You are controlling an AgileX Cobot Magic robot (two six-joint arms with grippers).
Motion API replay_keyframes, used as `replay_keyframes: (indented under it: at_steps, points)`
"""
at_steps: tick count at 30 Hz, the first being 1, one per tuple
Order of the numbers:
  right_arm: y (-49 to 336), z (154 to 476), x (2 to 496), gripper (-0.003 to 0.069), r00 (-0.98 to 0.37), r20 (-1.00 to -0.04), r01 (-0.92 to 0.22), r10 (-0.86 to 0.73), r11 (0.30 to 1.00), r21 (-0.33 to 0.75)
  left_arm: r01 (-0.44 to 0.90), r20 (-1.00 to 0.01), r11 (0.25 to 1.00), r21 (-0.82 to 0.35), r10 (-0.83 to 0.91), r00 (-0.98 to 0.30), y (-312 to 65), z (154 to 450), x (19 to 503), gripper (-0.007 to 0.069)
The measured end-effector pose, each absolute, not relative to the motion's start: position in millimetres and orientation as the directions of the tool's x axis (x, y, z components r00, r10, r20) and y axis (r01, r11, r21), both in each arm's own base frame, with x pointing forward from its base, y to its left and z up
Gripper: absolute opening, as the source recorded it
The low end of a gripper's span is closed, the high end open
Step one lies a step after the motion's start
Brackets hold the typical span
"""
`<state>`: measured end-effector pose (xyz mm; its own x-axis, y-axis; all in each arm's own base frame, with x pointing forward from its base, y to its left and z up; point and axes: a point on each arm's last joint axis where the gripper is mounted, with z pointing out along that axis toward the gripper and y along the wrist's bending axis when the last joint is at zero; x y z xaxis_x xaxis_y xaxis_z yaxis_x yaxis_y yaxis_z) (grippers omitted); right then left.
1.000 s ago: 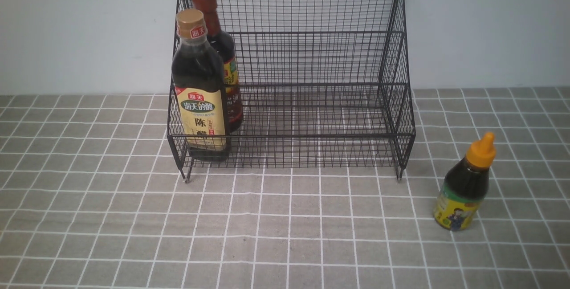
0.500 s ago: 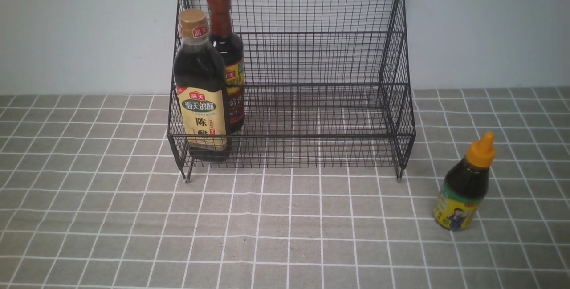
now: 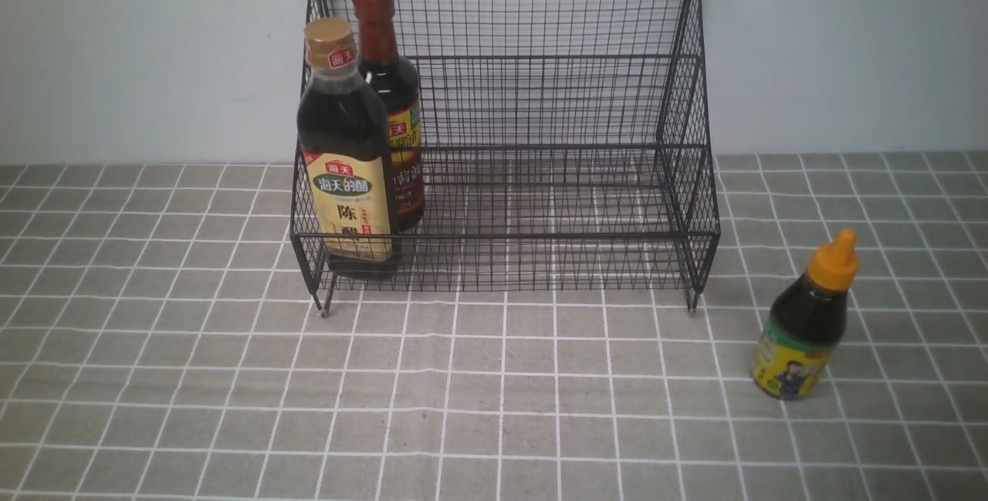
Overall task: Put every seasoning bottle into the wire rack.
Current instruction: Use the right arm to grab the condiment bottle closest to it
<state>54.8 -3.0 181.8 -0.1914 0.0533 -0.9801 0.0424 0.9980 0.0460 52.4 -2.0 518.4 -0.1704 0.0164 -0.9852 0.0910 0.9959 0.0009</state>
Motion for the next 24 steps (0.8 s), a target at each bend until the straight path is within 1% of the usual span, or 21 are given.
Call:
replay_keyframes:
  at_steps: [5, 6, 7, 9, 10, 12, 20, 23, 24]
  points:
    - [-3.0, 181.8, 54.8, -0.0012, -0.191, -0.98, 0.042, 0.053, 0.998, 0.046, 0.096, -0.99, 0.995, -0.018, -0.004, -0.14, 1.1, 471.9, 29.0, -0.0007]
    - [-3.0, 181.8, 54.8, -0.0012, -0.191, -0.98, 0.042, 0.053, 0.998, 0.046, 0.096, -0.987, 0.995, -0.018, -0.003, -0.159, 2.3, 450.6, 21.2, -0.0007]
    - [-3.0, 181.8, 54.8, -0.0012, -0.191, -0.98, 0.042, 0.053, 0.998, 0.046, 0.096, -0.988, 0.995, -0.019, -0.003, -0.155, 2.5, 448.4, 20.5, -0.0007]
    - [-3.0, 181.8, 54.8, -0.0012, -0.191, -0.98, 0.042, 0.053, 0.998, 0.046, 0.096, -0.986, 0.995, -0.017, -0.001, -0.169, 3.1, 430.8, 16.3, -0.0007]
    - [-3.0, 181.8, 54.8, -0.0012, -0.191, -0.98, 0.042, 0.053, 0.998, 0.046, 0.096, -0.982, 0.995, -0.016, 0.003, -0.189, 3.6, 410.7, 13.2, -0.0007]
    - [-3.0, 181.8, 54.8, -0.0012, -0.191, -0.98, 0.042, 0.053, 0.998, 0.046, 0.097, -0.978, 0.995, -0.015, 0.006, -0.208, 3.8, 394.2, 11.5, -0.0007]
    - [-3.0, 181.8, 54.8, -0.0012, -0.191, -0.98, 0.042, 0.053, 0.998, 0.046, 0.098, -0.959, 0.995, -0.011, 0.017, -0.284, 2.0, 353.5, 20.5, -0.0007]
    - [-3.0, 181.8, 54.8, -0.0012, -0.191, -0.98, 0.042, 0.053, 0.998, 0.046, 0.108, -0.96, 0.994, -0.019, 0.012, -0.278, -0.9, 331.9, 32.5, -0.0007]
    - [-3.0, 181.8, 54.8, -0.0012, -0.191, -0.98, 0.042, 0.053, 0.998, 0.046, 0.101, -0.962, 0.995, -0.02, 0.009, -0.274, -1.1, 330.3, 32.8, -0.0007]
